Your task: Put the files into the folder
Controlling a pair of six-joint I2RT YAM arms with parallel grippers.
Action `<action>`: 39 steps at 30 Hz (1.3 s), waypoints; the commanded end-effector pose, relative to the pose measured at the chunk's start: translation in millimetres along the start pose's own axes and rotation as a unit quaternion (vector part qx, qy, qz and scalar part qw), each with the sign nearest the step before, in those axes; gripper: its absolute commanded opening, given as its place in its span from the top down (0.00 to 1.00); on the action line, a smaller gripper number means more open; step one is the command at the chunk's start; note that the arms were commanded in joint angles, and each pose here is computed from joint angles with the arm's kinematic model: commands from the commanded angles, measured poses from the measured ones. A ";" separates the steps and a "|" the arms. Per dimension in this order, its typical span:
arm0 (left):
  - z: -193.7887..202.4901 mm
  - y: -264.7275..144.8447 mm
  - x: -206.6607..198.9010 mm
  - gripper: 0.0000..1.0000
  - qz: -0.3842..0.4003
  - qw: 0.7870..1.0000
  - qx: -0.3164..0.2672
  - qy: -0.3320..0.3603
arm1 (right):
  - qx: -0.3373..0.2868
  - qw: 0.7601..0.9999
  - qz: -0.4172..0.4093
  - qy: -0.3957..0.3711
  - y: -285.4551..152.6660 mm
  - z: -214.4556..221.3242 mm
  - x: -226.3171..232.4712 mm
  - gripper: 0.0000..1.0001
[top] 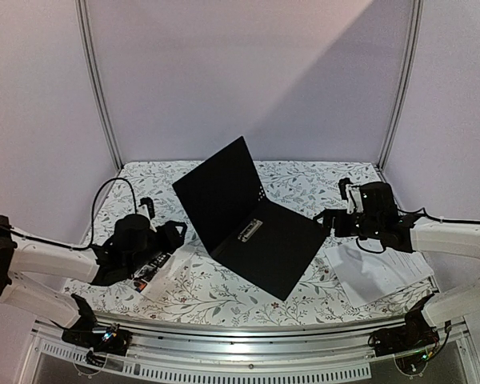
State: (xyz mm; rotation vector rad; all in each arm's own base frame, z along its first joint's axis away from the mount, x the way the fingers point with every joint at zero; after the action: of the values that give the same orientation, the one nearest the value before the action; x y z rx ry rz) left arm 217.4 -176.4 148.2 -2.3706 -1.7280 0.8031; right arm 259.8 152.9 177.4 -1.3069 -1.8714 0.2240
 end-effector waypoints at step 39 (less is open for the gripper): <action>-3.0 78.3 -15.3 0.22 0.080 0.931 0.338 0.113 | 0.209 0.887 0.033 -0.410 72.0 119.4 95.6 0.01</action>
State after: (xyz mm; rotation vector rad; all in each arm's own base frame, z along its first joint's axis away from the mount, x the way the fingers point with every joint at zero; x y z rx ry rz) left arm 301.1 -209.2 156.9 -1.9846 -1.1845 0.7018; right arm 221.7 294.3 116.7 -1.0143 -2.2163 1.1668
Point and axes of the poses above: each gripper's point midway between its finger pads, its own y axis out along the fingers, its own x axis along the line the jaws close on, z = x × y, the point moved 9 cm from there along -y, back along the fingers, and after that the axes turned 14 degrees about y, right-handed, at the moved point
